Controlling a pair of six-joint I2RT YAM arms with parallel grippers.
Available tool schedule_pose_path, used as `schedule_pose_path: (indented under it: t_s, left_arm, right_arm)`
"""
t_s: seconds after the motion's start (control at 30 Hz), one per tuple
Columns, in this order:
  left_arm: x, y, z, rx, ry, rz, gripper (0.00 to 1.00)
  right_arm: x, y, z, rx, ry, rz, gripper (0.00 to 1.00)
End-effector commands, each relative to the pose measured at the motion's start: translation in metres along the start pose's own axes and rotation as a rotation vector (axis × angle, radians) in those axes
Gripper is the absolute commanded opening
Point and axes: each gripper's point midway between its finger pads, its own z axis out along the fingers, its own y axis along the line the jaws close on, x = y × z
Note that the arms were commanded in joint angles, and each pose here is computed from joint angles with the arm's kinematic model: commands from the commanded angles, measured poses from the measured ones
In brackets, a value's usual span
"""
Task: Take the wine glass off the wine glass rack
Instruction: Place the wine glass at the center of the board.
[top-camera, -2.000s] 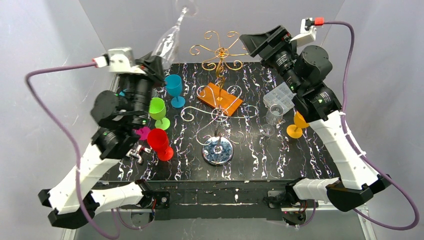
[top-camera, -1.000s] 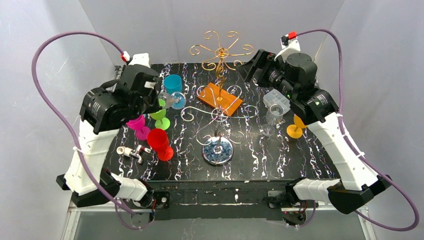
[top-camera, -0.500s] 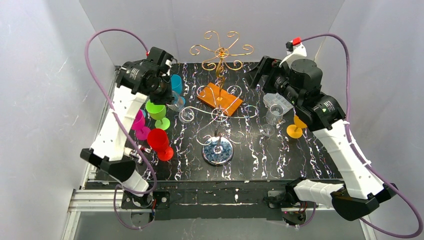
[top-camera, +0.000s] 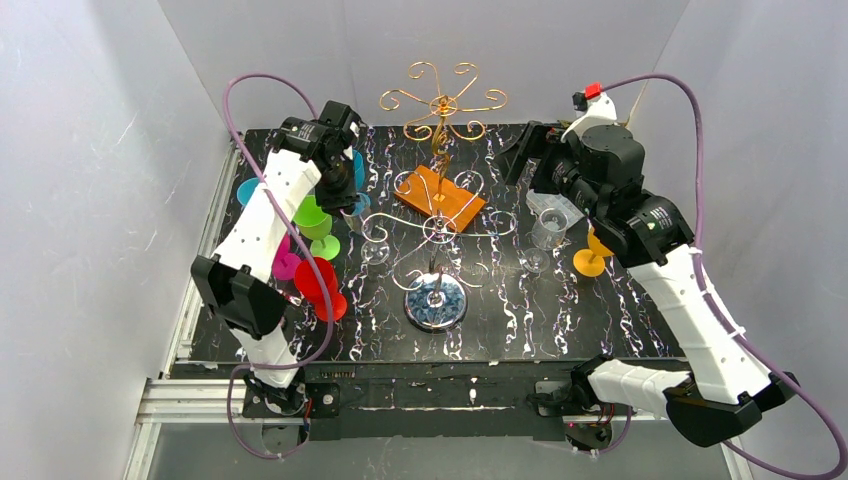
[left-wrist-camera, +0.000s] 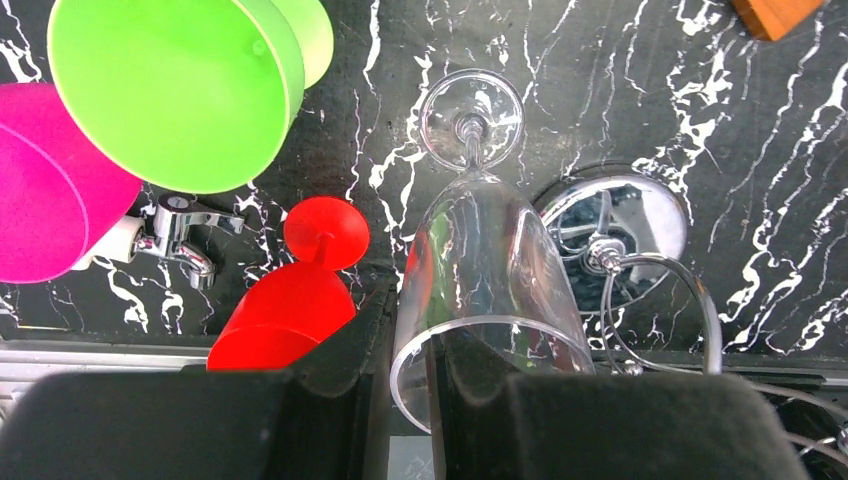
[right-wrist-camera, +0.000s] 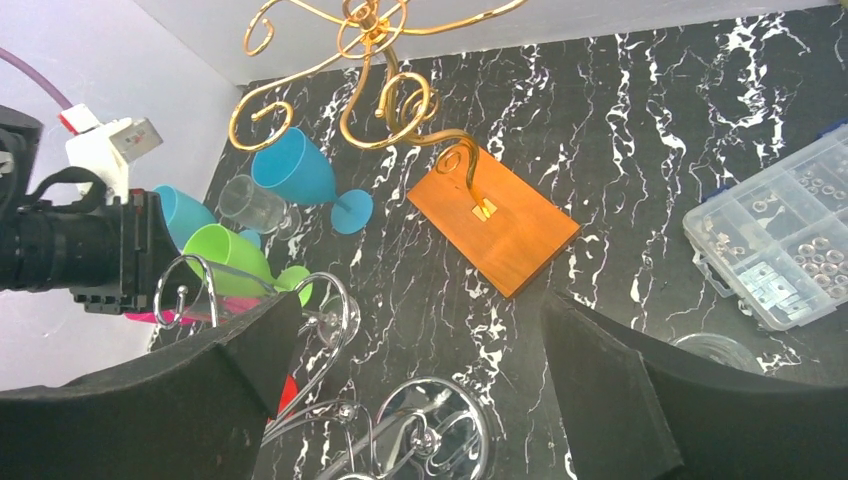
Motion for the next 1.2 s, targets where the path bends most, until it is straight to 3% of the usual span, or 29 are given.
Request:
schedule_pose_path:
  t_s: [0.0, 0.5, 0.8, 1.17]
  left_arm:
    - [-0.002, 0.004, 0.011, -0.007, 0.012, 0.009, 0.00]
    - [-0.001, 0.008, 0.046, -0.066, 0.058, 0.024, 0.01]
    - [-0.006, 0.008, 0.044, -0.066, 0.037, 0.027, 0.37]
    - [-0.018, -0.003, 0.015, 0.022, -0.036, 0.021, 0.55]
  right_arm:
    - [-0.009, -0.003, -0.008, 0.009, -0.046, -0.015, 0.98]
    - [-0.005, -0.008, -0.009, 0.026, -0.041, -0.016, 0.98]
    - [-0.009, -0.007, -0.010, 0.026, -0.051, -0.009, 0.98]
    - [-0.013, -0.002, -0.009, 0.012, -0.053, 0.003, 0.98]
